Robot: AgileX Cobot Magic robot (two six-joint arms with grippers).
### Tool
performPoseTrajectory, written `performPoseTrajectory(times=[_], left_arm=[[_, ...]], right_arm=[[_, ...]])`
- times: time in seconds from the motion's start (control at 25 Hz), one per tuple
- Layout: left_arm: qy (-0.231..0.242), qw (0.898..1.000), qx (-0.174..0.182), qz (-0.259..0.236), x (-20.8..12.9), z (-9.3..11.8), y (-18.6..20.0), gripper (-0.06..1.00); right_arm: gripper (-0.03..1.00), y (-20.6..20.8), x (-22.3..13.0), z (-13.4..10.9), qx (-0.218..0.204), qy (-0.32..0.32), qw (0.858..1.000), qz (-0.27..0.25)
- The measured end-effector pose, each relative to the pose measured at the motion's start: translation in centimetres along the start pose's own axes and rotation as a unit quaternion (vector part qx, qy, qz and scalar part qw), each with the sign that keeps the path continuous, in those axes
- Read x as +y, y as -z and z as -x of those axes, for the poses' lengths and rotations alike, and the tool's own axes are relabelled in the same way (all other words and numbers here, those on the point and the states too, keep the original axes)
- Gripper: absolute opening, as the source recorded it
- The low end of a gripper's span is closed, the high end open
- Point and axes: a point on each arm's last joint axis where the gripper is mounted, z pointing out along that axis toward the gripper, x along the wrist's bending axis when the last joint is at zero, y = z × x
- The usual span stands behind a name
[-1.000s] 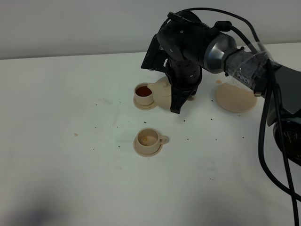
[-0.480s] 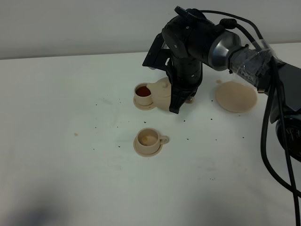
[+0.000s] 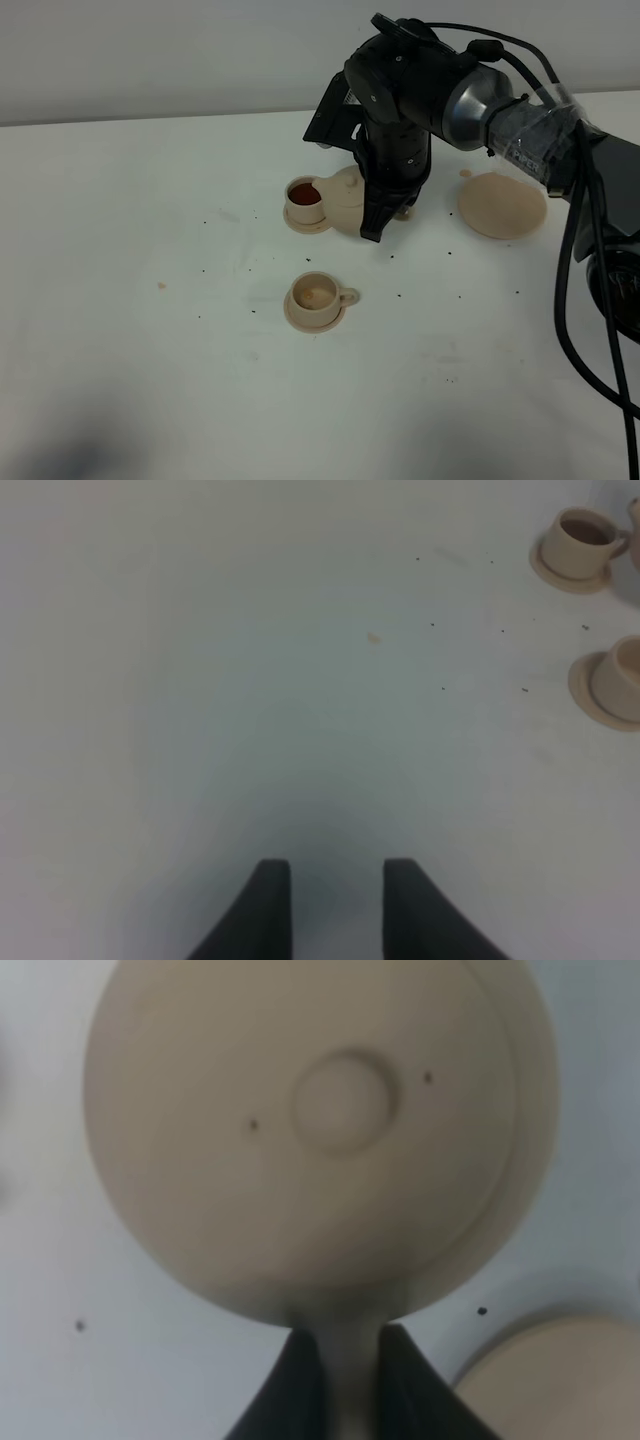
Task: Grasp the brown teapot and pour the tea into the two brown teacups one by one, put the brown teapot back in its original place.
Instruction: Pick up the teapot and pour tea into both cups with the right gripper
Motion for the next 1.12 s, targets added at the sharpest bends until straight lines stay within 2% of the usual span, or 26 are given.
performPoseTrajectory(times=[0.32,0.56,0.76,1.04,1.12], left_arm=[[0.0,1.0,0.0,0.0,0.0,0.0,0.0,0.25],[0.0,1.0,0.0,0.0,0.0,0.0,0.0,0.25],[0.0,1.0,0.0,0.0,0.0,0.0,0.0,0.25],[0.0,1.0,0.0,0.0,0.0,0.0,0.0,0.25],[0.0,1.0,0.0,0.0,0.0,0.0,0.0,0.25]], right_arm=[[0.1,4.3,-0.5,0.6,-0.019,-0.008,0.999,0.024],[0.1,5.2,-0.7,0.6,-0.022,-0.029,0.999,0.03],[0.1,5.1,-2.1,-0.5,-0.011,-0.037,0.999,0.004],[0.1,5.3,-5.9,-2.6,-0.003,-0.054,0.997,-0.05],[0.1,5.8,-6.8,-3.3,-0.017,-0.055,0.997,-0.049]])
